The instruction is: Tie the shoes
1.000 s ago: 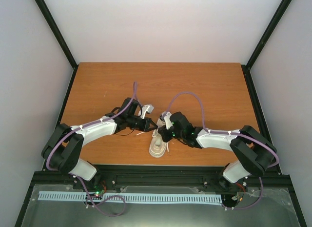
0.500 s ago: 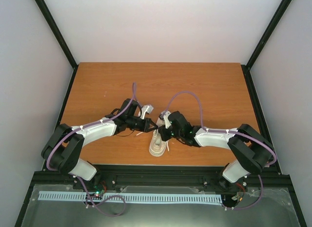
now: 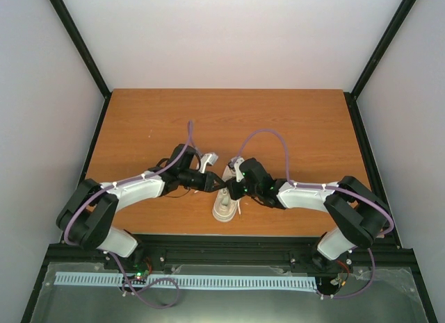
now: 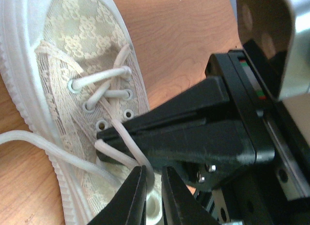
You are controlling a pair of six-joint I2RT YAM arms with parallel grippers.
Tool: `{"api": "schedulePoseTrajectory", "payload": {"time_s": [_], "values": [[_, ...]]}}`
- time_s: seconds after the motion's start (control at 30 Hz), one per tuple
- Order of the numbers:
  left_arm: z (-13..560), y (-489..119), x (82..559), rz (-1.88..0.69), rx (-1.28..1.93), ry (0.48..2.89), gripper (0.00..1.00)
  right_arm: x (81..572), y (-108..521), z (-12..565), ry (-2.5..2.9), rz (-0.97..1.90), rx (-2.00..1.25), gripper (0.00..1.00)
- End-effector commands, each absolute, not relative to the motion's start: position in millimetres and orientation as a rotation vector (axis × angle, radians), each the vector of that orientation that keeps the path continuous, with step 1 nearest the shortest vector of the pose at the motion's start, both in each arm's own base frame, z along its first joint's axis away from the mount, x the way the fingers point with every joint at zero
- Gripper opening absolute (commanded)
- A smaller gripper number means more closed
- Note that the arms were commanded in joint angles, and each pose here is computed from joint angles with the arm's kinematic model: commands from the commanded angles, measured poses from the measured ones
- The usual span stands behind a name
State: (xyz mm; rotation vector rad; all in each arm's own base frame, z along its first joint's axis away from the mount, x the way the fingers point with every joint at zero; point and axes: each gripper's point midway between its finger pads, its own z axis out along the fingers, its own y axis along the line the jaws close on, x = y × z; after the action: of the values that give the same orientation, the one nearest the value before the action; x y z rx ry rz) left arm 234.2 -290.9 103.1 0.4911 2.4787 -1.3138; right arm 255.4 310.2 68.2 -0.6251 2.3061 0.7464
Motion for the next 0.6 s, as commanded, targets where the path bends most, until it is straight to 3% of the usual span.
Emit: {"api": "schedulePoseTrajectory", "payload": {"time_s": [0.0,0.2,0.27,0.57], "values": [[118,-291,234,-1.312,0.495,2.431,0.25,261,301,65,2.313,0.695,-0.578,0.03],[120,-271,256,-1.170,0.360,2.438,0.41,258,300,66,2.308,0.708,-0.585,0.03],[115,-264,263,-1.134,0.304,2.467,0.41,257,301,66,2.306,0.715,-0.590,0.03],[92,-268,269,-1.185,0.248,2.566,0.26,258,304,68,2.299,0.725,-0.599,0.03]]}}
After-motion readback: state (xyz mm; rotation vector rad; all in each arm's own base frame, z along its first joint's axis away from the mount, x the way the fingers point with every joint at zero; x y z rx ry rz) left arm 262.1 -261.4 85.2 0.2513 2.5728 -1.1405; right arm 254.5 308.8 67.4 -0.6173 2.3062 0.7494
